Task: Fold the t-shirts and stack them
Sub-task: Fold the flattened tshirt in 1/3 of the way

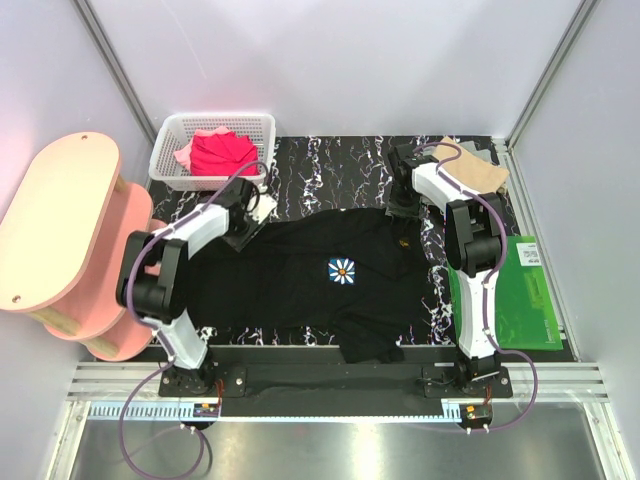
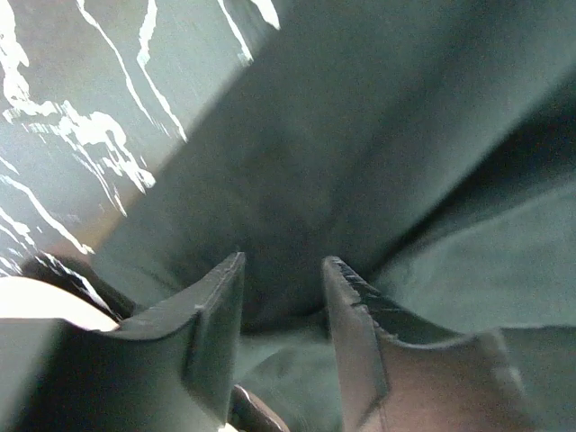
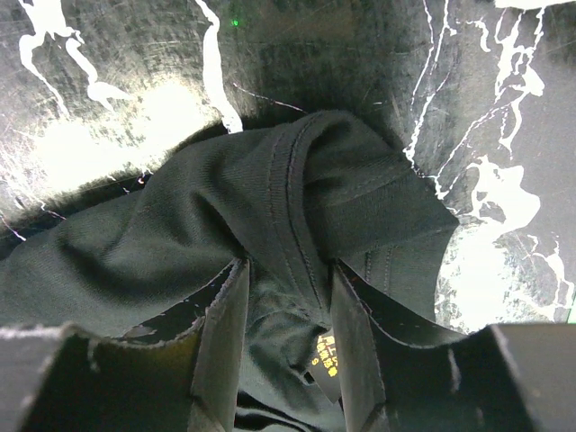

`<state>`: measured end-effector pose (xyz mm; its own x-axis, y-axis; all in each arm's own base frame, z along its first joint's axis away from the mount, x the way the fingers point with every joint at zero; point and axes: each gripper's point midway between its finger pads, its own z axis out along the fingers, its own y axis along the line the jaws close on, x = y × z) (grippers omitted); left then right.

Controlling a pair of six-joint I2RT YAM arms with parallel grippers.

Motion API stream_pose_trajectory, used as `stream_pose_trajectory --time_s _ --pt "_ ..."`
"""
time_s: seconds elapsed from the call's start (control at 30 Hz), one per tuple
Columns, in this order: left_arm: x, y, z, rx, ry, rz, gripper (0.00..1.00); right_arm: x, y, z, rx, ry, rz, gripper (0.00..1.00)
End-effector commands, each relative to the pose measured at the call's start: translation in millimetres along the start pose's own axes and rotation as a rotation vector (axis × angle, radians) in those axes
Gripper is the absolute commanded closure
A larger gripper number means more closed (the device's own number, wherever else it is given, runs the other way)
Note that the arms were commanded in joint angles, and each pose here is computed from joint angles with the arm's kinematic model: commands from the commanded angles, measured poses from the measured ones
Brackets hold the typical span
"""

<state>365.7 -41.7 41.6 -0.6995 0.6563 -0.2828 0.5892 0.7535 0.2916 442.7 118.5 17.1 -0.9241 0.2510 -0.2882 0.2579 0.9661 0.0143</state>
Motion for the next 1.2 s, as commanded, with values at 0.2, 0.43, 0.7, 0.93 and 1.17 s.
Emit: stream_pose_trajectory --time_s 0.2,0.43,0.7,0.93,1.17 --pt "25.1 -8.3 -28.9 -0.018 -0.033 -0.046 0.69 -5.0 -12.2 3.3 0.016 -0.01 0.04 0.54" --pt "83.2 -40.3 -32.3 0.019 0.029 -0.086 0.69 -11.1 -17.6 -1.5 0.009 -0.021 0.058 0.54" --pt "123.7 -46.8 -44.4 -0.043 0.04 -0.087 0.69 -20.1 -16.9 -5.6 -0.015 -0.032 0.072 0.55" --pt "81.8 -21.4 -68.8 -0.081 -0.048 -0.128 0.52 -17.0 -13.6 -6.1 -0.037 -0.021 0.072 0.54" --pt "83.4 -28.3 -69.9 -0.04 -0.032 -0.128 0.37 -17.6 -15.4 -8.1 -0.031 -0.027 0.066 0.54"
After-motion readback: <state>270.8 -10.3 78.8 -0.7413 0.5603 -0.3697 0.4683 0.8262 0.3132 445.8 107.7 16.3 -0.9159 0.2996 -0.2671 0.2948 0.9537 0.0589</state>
